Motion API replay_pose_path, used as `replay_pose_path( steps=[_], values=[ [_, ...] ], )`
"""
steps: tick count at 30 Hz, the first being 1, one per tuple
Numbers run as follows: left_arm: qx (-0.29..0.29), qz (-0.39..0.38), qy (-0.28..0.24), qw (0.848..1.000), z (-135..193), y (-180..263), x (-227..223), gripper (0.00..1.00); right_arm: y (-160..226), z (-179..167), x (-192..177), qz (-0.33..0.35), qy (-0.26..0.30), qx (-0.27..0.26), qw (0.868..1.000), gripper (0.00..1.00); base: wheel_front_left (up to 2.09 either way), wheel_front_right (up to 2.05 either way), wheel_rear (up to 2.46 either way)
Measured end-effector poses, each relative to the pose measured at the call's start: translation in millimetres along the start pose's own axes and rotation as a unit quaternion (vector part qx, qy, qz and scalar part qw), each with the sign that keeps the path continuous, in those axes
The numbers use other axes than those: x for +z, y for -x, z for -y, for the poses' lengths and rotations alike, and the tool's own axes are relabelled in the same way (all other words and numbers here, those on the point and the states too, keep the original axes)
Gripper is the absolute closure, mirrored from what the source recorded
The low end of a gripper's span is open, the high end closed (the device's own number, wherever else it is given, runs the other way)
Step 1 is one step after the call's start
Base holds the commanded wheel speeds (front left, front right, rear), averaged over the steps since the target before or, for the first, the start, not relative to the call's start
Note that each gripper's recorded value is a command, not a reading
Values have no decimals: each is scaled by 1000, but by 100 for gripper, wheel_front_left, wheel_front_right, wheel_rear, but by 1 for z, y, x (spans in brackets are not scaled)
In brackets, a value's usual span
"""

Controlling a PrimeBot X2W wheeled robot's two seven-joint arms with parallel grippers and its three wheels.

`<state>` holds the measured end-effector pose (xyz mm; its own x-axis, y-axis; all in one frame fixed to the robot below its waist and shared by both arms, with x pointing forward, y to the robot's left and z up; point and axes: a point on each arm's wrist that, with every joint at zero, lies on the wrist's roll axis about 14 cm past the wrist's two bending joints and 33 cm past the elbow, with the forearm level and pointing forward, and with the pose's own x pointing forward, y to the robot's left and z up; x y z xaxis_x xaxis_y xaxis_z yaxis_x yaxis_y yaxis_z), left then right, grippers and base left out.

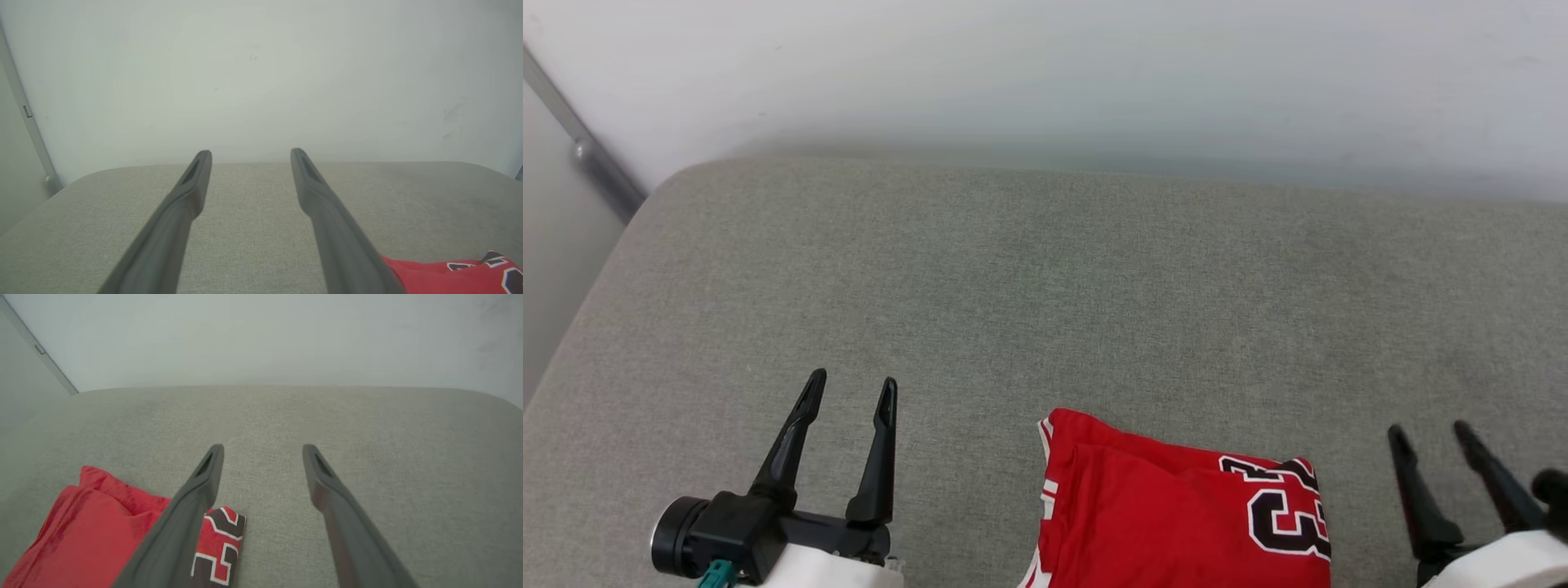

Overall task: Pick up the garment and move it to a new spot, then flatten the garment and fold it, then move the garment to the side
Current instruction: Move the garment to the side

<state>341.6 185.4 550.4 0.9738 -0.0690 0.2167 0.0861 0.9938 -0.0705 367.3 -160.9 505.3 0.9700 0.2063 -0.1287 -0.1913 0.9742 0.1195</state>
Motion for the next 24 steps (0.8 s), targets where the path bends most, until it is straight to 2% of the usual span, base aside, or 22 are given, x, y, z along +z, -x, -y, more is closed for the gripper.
replay_pose_path(
  steps=[3,6,12,16,20,24],
  values=[
    [1,-7,6,1000,0,0,-5,0,0,-4,-22,-90,-4,22,996,0,0,0,0],
    [-2,-11,9,1000,1,-3,-8,0,5,-12,-43,-183,-12,47,982,0,0,0,0],
    [-1,-18,9,1000,1,-9,-14,0,26,-21,-87,-368,-18,72,927,0,0,0,0],
    [6,-26,8,1000,-3,-9,-19,0,19,-28,-96,-406,-12,74,911,0,0,0,0],
    [15,-34,7,999,-8,-8,-23,0,19,-38,-119,-455,-27,83,886,0,0,0,0],
    [24,-36,4,999,-14,-9,-24,0,12,-44,-134,-479,-17,87,873,0,0,0,0]
  ],
)
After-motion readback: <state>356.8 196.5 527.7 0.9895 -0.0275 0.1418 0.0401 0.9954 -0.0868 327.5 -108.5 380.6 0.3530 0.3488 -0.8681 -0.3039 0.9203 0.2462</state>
